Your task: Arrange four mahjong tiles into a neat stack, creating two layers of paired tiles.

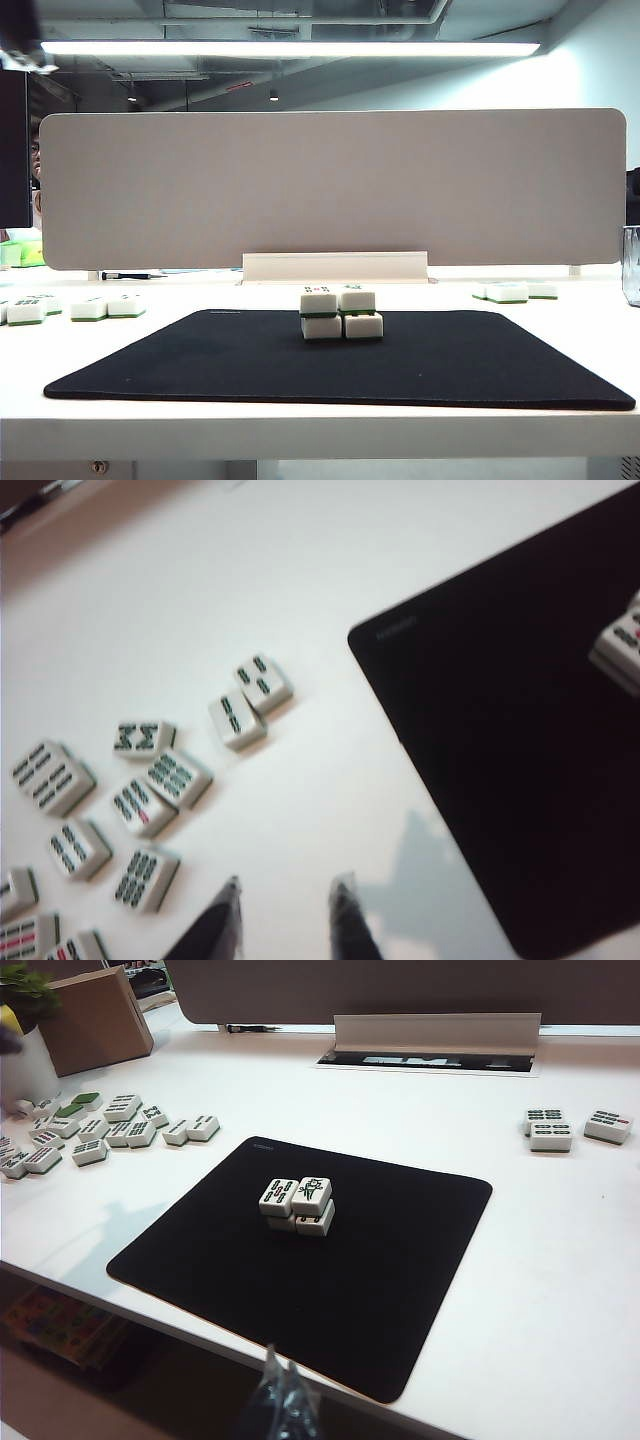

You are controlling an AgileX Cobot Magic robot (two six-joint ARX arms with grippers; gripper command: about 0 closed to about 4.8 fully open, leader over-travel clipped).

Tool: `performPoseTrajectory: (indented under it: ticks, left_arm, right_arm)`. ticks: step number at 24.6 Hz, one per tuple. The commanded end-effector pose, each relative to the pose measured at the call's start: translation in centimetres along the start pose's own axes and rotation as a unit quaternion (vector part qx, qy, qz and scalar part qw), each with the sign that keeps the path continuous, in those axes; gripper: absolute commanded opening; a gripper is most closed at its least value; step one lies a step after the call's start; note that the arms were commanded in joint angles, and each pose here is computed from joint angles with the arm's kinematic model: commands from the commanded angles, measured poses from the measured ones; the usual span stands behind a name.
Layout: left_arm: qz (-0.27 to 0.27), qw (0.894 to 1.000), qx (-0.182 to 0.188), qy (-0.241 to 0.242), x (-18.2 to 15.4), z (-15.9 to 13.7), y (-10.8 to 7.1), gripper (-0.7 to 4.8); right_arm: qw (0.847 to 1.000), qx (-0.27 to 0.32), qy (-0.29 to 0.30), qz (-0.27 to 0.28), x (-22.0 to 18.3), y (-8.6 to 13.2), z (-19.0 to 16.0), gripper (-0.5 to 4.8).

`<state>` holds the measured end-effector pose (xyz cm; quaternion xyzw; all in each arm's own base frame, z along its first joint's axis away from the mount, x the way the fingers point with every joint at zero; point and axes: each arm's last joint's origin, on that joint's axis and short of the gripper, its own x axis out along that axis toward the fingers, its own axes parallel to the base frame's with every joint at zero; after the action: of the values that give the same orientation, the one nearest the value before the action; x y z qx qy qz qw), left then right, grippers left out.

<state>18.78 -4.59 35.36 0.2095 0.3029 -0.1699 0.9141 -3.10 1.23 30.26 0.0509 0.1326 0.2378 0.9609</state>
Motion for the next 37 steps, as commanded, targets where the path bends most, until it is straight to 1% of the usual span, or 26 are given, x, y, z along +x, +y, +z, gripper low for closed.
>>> performPoseTrajectory:
  ticks: [1,2,3,4,6,8,9,10,11,14,15,16,17,18,19,20,23,26,27,28,30,31,32,34,37]
  left_arm:
    - [0.005,1.0,-0.014,-0.012,-2.0,-2.1,-0.8,1.16]
    - [0.006,1.0,-0.027,-0.014,-2.5,-2.7,-1.0,1.16]
    - [0.014,0.998,-0.054,-0.014,-3.7,-4.2,-1.5,1.16]
    - [0.054,0.997,-0.058,-0.017,-4.7,-5.5,-1.8,1.11]
    - [0.122,0.99,-0.063,-0.021,-5.9,-6.8,-1.9,1.11]
    - [0.158,0.984,-0.071,-0.045,-7.4,-8.2,-2.3,1.11]
    - [0.176,0.979,-0.08,-0.071,-8.7,-9.0,-2.5,1.12]
    - [0.179,0.975,-0.096,-0.093,-9.6,-9.5,-2.7,1.11]
    - [0.177,0.969,-0.115,-0.13,-10.8,-10.1,-3.0,1.12]
    - [0.183,0.96,-0.118,-0.174,-12.5,-11.2,-3.5,1.11]
    - [0.188,0.955,-0.12,-0.196,-13.2,-11.6,-3.6,1.12]
    - [0.192,0.943,-0.123,-0.242,-14.2,-11.9,-3.7,1.12]
    - [0.186,0.934,-0.123,-0.281,-14.9,-11.8,-3.8,1.12]
    - [0.184,0.926,-0.128,-0.303,-15.2,-11.7,-3.8,1.12]
    - [0.185,0.922,-0.133,-0.313,-15.4,-11.5,-3.7,1.11]
    - [0.185,0.921,-0.135,-0.315,-15.4,-11.5,-3.7,1.11]
    - [0.182,0.926,-0.134,-0.303,-14.4,-11.6,-3.8,1.12]
    - [0.179,0.934,-0.132,-0.281,-11.5,-12.0,-3.9,1.11]
    - [0.192,0.937,-0.134,-0.261,-9.2,-12.5,-4.0,1.11]
    - [0.192,0.938,-0.143,-0.251,-7.4,-13.0,-4.0,1.11]
    - [0.166,0.94,-0.162,-0.25,-5.2,-13.8,-4.0,1.12]
    - [0.14,0.941,-0.178,-0.252,-3.4,-14.6,-4.0,1.11]
    - [0.126,0.94,-0.184,-0.259,-2.0,-15.4,-4.0,1.11]
    - [0.126,0.934,-0.194,-0.271,-0.3,-16.7,-4.2,1.11]
    - [0.135,0.931,-0.194,-0.277,0.5,-18.1,-4.7,1.11]
  right_arm:
    - [1.0,-0.007,-0.011,0.0,-0.3,0.1,0.0,-0.01]
    - [1.0,-0.007,-0.011,0.0,-0.3,0.1,0.0,-0.01]
    - [1.0,-0.007,-0.011,0.0,-0.3,0.1,0.0,-0.01]
    - [1.0,-0.007,-0.011,0.0,-0.3,0.1,0.0,-0.01]
    - [1.0,-0.007,-0.011,0.0,-0.3,0.1,0.0,-0.01]
    - [1.0,-0.007,-0.011,0.0,-0.3,0.1,0.0,-0.01]
    - [1.0,-0.007,-0.011,0.0,-0.3,0.1,0.0,-0.01]
    - [1.0,-0.007,-0.011,0.0,-0.3,0.1,0.0,-0.01]
    - [1.0,-0.007,-0.011,0.0,-0.3,0.1,0.0,-0.01]
    - [1.0,-0.007,-0.011,0.0,-0.3,0.1,0.0,-0.01]
    - [1.0,-0.007,-0.011,0.0,-0.3,0.1,0.0,-0.01]
    - [1.0,-0.007,-0.011,0.0,-0.3,0.1,0.0,-0.01]
    - [1.0,-0.007,-0.011,0.0,-0.3,0.1,0.0,-0.01]
    - [1.0,-0.007,-0.011,0.0,-0.3,0.1,0.0,-0.01]
    - [1.0,-0.007,-0.011,0.0,-0.3,0.1,0.0,-0.01]
    - [1.0,-0.007,-0.011,0.0,-0.3,0.1,0.0,-0.01]
    - [1.0,-0.007,-0.011,0.0,-0.3,0.1,0.0,-0.01]
    - [1.0,-0.007,-0.011,0.0,-0.3,0.1,0.0,-0.01]
    - [1.0,-0.007,-0.011,0.002,-0.3,0.1,0.0,-0.01]
    - [1.0,-0.007,-0.011,0.001,-0.3,0.1,0.0,-0.01]
    - [1.0,-0.007,-0.011,0.002,-0.3,0.1,0.0,-0.01]
    - [1.0,-0.007,-0.011,0.002,-0.3,0.1,0.0,-0.01]
    - [1.0,-0.007,-0.011,0.002,-0.3,0.1,0.0,-0.01]
    - [1.0,-0.007,-0.011,0.002,-0.3,0.1,0.0,-0.01]
    - [1.0,-0.007,-0.011,0.002,-0.3,0.1,0.0,-0.01]
